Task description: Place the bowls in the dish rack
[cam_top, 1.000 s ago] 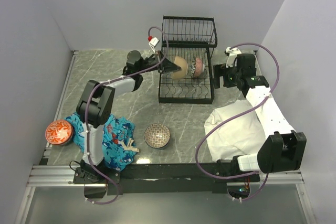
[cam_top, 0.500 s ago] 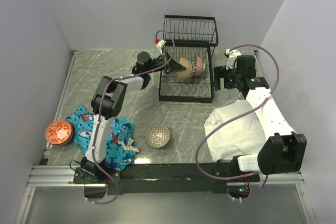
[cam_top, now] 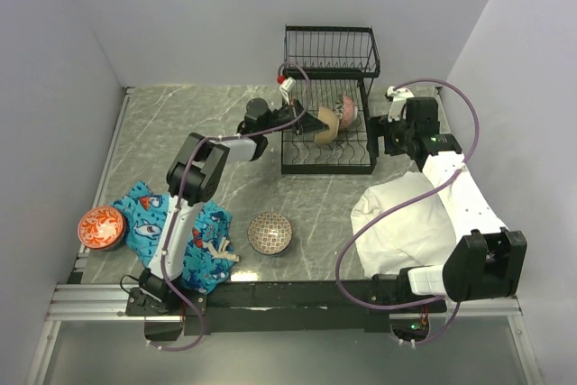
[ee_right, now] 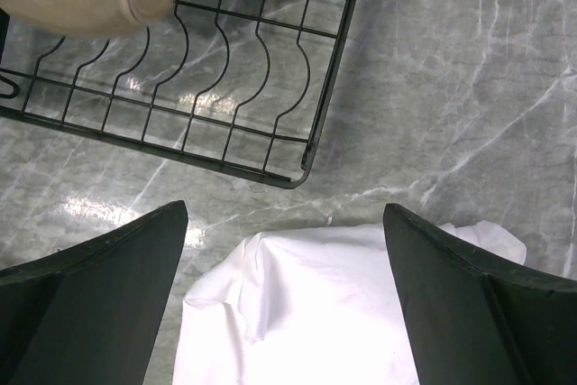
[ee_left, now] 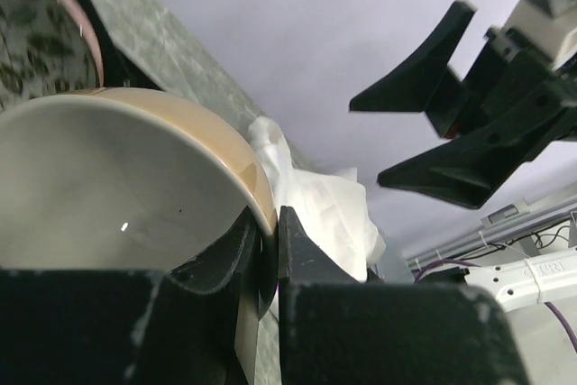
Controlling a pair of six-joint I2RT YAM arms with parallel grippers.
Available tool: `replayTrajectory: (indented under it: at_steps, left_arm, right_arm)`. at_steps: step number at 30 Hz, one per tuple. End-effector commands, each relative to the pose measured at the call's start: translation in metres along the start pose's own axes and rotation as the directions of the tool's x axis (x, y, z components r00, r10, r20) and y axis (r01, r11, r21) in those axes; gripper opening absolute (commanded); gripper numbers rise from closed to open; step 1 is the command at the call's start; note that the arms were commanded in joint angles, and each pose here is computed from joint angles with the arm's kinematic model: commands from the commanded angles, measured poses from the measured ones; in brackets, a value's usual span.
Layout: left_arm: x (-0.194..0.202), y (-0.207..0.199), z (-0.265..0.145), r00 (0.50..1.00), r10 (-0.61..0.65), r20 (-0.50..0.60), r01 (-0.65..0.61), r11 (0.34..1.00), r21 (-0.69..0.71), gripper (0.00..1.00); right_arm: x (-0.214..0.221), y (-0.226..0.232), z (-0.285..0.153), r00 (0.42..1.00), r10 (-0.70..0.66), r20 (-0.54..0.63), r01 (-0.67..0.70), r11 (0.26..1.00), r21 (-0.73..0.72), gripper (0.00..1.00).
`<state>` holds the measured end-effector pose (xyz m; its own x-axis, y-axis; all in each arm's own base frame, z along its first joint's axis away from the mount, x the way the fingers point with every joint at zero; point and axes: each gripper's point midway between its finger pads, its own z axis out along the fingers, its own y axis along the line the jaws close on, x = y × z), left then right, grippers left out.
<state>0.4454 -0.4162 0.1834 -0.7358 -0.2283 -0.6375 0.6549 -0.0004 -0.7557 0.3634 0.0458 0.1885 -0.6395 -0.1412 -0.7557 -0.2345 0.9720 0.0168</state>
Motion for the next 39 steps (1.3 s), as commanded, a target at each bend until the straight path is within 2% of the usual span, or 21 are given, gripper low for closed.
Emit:
replayTrajectory:
  at_steps: [1,8,10,12,17,32,39]
  left_arm:
    - [-0.022,-0.057,0.008,0.984,0.155,0.089,-0.162,0.983,0.085,0.01]
    - [-0.020,-0.058,0.023,0.960,0.247,0.136,-0.252,0.968,0.021,0.01]
    - [-0.014,-0.043,0.030,0.956,0.273,0.108,-0.273,0.962,-0.011,0.01]
    - [-0.019,-0.037,0.038,0.938,0.331,0.098,-0.329,0.943,-0.037,0.01]
    - [-0.031,-0.016,0.042,0.918,0.386,0.093,-0.376,0.920,-0.112,0.01]
    - [-0.039,0.023,0.039,0.908,0.402,0.120,-0.389,0.914,-0.117,0.01]
    - [-0.039,0.028,0.036,0.915,0.380,0.139,-0.375,0.925,-0.061,0.01]
  right_arm:
    - [-0.008,-0.001,-0.005,1.000,-0.007,0.026,0.007,1.000,0.003,0.97]
    - [0.000,0.004,-0.003,1.000,0.005,0.001,-0.005,1.000,-0.024,0.97]
    - [0.002,0.004,0.000,1.000,0.008,0.000,-0.008,1.000,-0.027,0.97]
    - [0.004,0.005,0.002,1.000,0.014,-0.003,-0.015,0.999,-0.032,0.97]
    - [0.006,0.007,0.002,1.000,0.028,0.002,-0.028,0.999,-0.038,0.97]
    - [0.003,0.004,0.003,1.000,0.028,-0.004,-0.028,0.999,-0.023,0.97]
    - [0.001,0.005,0.008,1.000,0.028,-0.014,-0.028,0.999,-0.029,0.97]
